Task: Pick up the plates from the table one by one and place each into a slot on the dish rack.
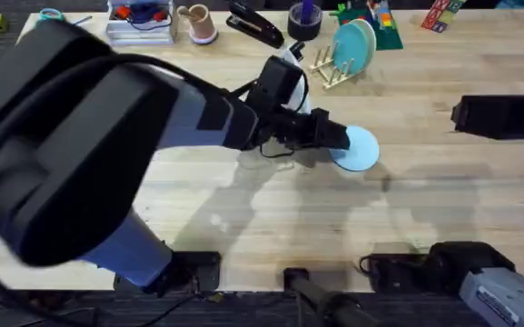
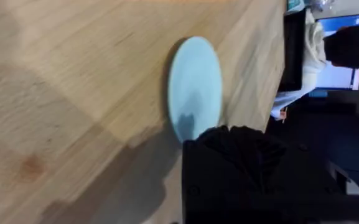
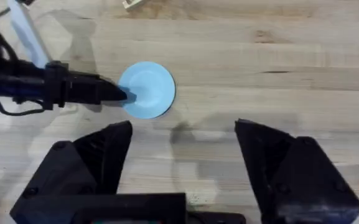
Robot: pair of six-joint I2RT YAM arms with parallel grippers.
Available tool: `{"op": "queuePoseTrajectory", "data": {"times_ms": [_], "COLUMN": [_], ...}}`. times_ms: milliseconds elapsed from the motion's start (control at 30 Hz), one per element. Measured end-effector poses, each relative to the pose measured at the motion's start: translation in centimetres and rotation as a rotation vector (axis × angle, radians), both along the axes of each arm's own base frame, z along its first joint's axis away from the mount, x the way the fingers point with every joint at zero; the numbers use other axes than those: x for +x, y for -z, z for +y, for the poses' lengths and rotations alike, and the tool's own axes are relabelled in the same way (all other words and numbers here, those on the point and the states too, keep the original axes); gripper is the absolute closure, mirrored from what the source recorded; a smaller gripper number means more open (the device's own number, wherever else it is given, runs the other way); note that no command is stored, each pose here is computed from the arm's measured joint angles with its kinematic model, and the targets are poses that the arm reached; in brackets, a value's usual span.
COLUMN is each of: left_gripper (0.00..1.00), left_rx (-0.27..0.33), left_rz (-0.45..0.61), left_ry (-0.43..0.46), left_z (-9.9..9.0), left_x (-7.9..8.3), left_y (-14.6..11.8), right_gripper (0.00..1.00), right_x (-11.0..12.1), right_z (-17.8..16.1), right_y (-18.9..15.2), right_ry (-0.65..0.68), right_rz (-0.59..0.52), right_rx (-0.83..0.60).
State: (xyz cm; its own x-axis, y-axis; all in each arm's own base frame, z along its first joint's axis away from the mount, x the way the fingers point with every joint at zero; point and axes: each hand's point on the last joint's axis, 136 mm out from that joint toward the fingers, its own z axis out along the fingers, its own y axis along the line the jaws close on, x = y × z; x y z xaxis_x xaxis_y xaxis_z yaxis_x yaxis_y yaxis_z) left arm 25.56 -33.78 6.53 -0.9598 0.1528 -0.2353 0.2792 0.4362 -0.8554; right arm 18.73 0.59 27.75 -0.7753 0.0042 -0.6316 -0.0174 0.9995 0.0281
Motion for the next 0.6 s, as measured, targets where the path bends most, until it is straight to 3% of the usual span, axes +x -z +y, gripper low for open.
{"op": "queuePoseTrajectory", "data": {"times_ms": [233,600], "left_gripper": [0.96,0.96], "left_rx": [0.024,-0.009], "left_rz": [0.045,0.094], "left_ry": [0.005,0.043], "left_z": [0.1,-0.4], "left_x": [-0.2,-0.7], "left_y": [2.3,3.0], "right_gripper": [0.008,0.007], "right_x": [0.0,-0.2], "right_z": [0.0,0.0], "right_y": [0.0,0.1], "right_ry": [0.0,0.0], "right_rz": [0.0,0.008], "right_rx": [0.0,0.0]}}
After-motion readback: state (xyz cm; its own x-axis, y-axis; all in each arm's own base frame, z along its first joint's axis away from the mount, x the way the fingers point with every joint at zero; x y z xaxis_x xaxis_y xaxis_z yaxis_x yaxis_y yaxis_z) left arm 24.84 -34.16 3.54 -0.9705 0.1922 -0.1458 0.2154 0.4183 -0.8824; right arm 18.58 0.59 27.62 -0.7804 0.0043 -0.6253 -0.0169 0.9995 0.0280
